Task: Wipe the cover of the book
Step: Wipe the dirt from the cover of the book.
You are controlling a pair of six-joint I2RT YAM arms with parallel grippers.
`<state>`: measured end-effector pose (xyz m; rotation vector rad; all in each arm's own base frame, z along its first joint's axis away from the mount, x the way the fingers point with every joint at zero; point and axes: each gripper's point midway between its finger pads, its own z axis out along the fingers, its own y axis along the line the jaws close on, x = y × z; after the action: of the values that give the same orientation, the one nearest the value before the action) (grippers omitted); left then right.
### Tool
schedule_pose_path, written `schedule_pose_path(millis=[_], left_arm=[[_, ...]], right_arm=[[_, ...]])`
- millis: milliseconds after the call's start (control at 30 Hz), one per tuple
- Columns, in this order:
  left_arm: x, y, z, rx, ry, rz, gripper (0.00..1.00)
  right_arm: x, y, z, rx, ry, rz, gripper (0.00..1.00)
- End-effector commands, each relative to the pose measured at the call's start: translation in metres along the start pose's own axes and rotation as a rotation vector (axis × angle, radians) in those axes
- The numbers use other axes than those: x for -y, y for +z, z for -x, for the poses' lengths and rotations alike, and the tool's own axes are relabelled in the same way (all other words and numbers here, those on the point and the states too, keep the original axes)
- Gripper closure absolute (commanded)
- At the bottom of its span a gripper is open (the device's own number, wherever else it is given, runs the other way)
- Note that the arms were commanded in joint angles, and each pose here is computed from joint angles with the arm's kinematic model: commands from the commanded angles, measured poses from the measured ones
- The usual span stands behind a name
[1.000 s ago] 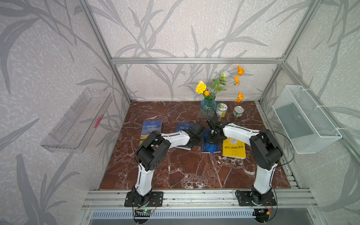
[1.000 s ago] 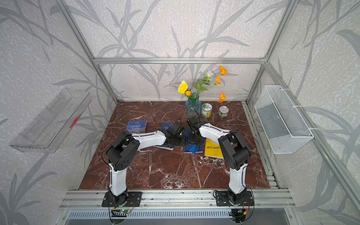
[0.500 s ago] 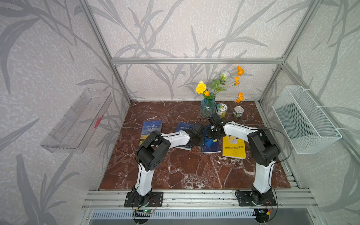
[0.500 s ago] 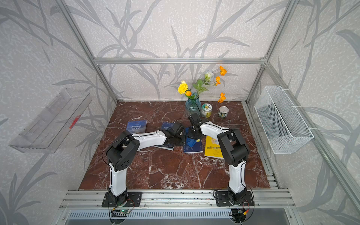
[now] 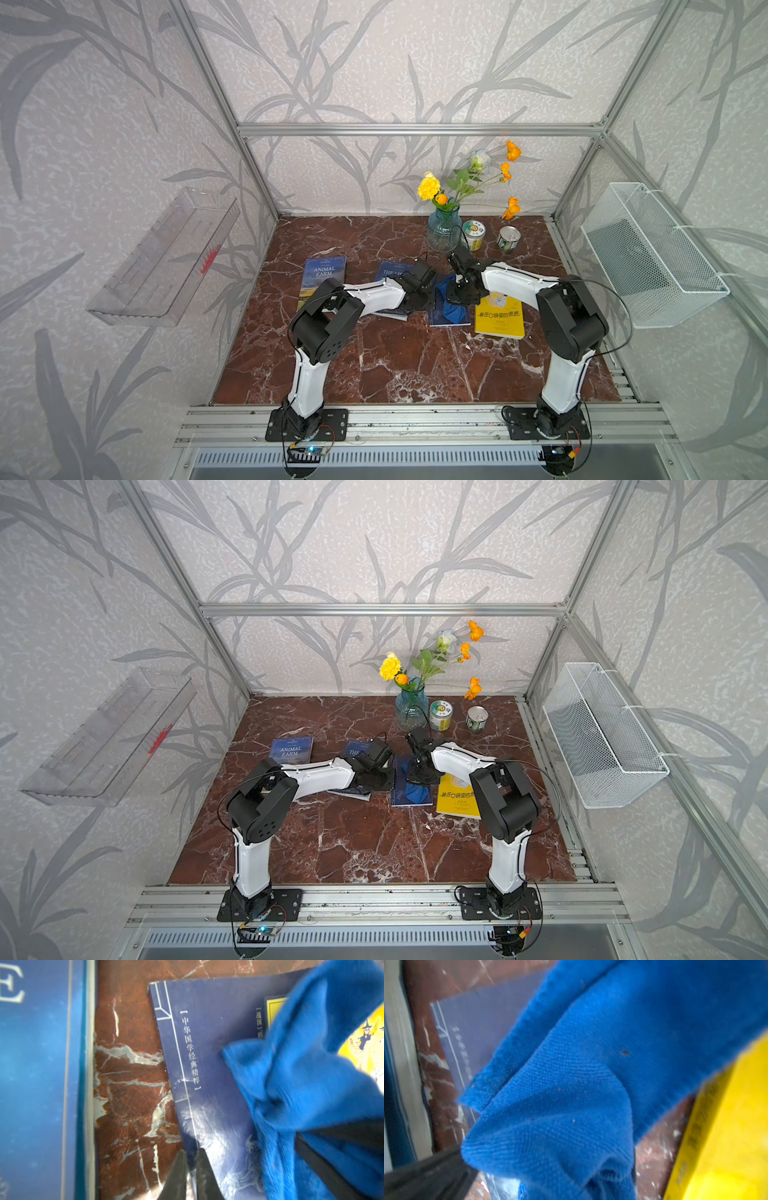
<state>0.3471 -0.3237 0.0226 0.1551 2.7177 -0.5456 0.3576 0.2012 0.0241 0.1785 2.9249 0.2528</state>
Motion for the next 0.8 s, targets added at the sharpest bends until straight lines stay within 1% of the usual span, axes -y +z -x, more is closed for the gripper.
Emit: schedule_pose_path(millis=[0,67,167,467,500,600,667,733,767], left_arm=[[-0.037,0.019,-0.041,-0.139,-0.013,0.121,0.89],[-0.037,0.018,-0.041,-0.140,-0.014,0.120,0.89],[-0.038,0.018,-0.042,-0.141,-0.014,0.121,0.89],[-0.037,0.019,-0.042,-0.147,-0.018,0.117,0.94],[-0.037,0.019,-0.042,-0.147,-0.019,0.119,0.94],[-0.037,0.020,-0.042,-0.146,-0.020,0.118,0.96],[-0.038,0.021,-0.043,-0.152,-0.020,0.121,0.97],[-0.038,0.022,-0.043,-0.153,-0.019,0.121,0.98],[-0.038,0.022,-0.044,-0.155,-0.019,0.121,0.98]], right_arm=[[0.031,0.039,-0.022,-0.128,-0.014,-0.152,0.95],[0.030,0.044,-0.023,-0.140,-0.008,-0.152,0.95],[0.030,0.044,-0.034,-0.154,0.001,-0.130,0.95],[0.057,0.017,-0.101,-0.185,-0.027,-0.128,0.95],[0.060,0.015,-0.105,-0.181,0.006,-0.123,0.95],[0.062,0.014,-0.101,-0.168,0.009,-0.127,0.95],[0.061,0.017,-0.088,-0.167,0.021,-0.127,0.95],[0.061,0.023,-0.067,-0.158,0.060,-0.120,0.95],[0.061,0.027,-0.059,-0.164,0.047,-0.115,0.95]])
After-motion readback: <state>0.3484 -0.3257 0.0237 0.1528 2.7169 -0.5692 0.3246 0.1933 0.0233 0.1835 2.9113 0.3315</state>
